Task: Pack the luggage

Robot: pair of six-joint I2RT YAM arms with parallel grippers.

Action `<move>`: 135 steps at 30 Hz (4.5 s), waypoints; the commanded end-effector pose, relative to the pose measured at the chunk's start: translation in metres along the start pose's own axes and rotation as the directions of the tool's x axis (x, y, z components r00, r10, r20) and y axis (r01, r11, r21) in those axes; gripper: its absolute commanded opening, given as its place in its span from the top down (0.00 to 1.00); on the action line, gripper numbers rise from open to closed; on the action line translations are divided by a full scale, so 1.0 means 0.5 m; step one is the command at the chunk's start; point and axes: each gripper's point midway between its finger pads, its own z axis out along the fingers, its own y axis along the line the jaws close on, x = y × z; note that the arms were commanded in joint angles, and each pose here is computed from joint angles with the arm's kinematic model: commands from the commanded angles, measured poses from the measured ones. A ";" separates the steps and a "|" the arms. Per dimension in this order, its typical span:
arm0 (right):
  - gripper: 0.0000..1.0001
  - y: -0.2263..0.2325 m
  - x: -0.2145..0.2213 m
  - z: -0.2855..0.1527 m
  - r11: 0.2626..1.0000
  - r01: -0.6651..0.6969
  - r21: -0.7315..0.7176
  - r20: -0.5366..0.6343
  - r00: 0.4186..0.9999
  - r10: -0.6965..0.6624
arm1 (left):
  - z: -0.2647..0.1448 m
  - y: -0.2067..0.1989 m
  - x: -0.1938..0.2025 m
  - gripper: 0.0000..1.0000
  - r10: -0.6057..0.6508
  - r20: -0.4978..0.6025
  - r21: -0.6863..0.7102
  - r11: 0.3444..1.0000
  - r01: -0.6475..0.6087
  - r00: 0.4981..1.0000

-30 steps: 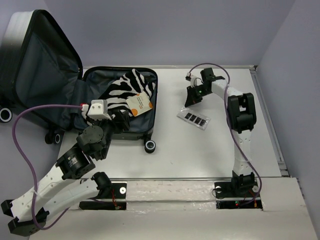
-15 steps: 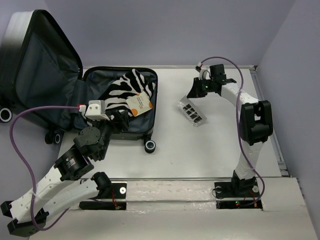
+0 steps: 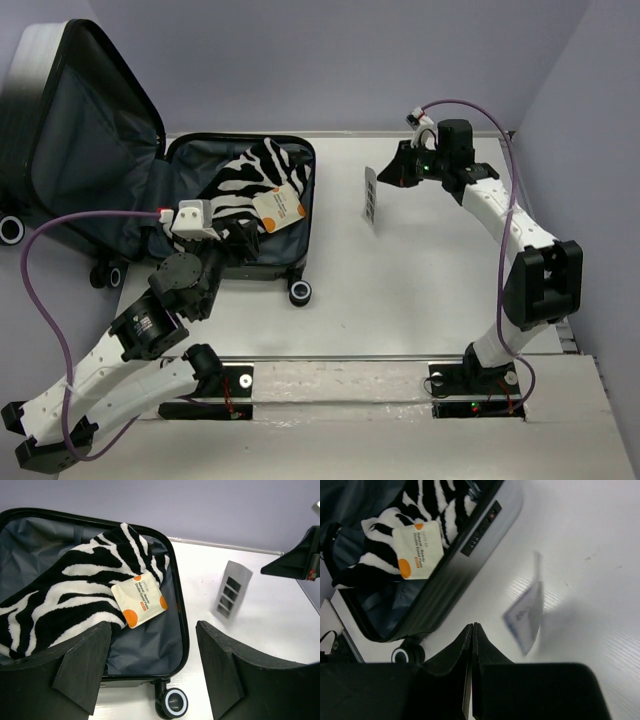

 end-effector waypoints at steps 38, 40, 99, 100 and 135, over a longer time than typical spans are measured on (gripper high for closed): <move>0.37 -0.412 0.099 0.127 0.662 -0.630 0.406 0.347 0.776 0.527 | 0.019 -0.013 0.013 0.20 0.022 -0.010 0.012 1.000 -0.022 1.000; 0.38 -0.415 0.112 0.145 0.660 -0.649 0.379 0.338 0.761 0.554 | 0.020 -0.014 0.016 0.20 0.023 -0.013 0.013 1.000 -0.023 1.000; 0.00 0.360 -0.121 0.379 0.977 -0.104 -0.187 0.111 0.986 0.127 | -0.191 0.294 -0.186 0.02 -0.105 0.196 -0.644 0.736 0.209 0.975; 0.00 0.375 -0.157 0.335 0.983 -0.054 -0.174 0.167 0.982 0.084 | -0.196 0.299 -0.187 0.02 -0.097 0.196 -0.654 0.728 0.204 0.976; 0.06 0.298 0.141 0.115 0.978 0.026 -0.206 0.038 0.999 -0.019 | -0.148 0.615 -0.142 0.27 0.128 -0.017 -0.998 -0.060 -0.010 0.992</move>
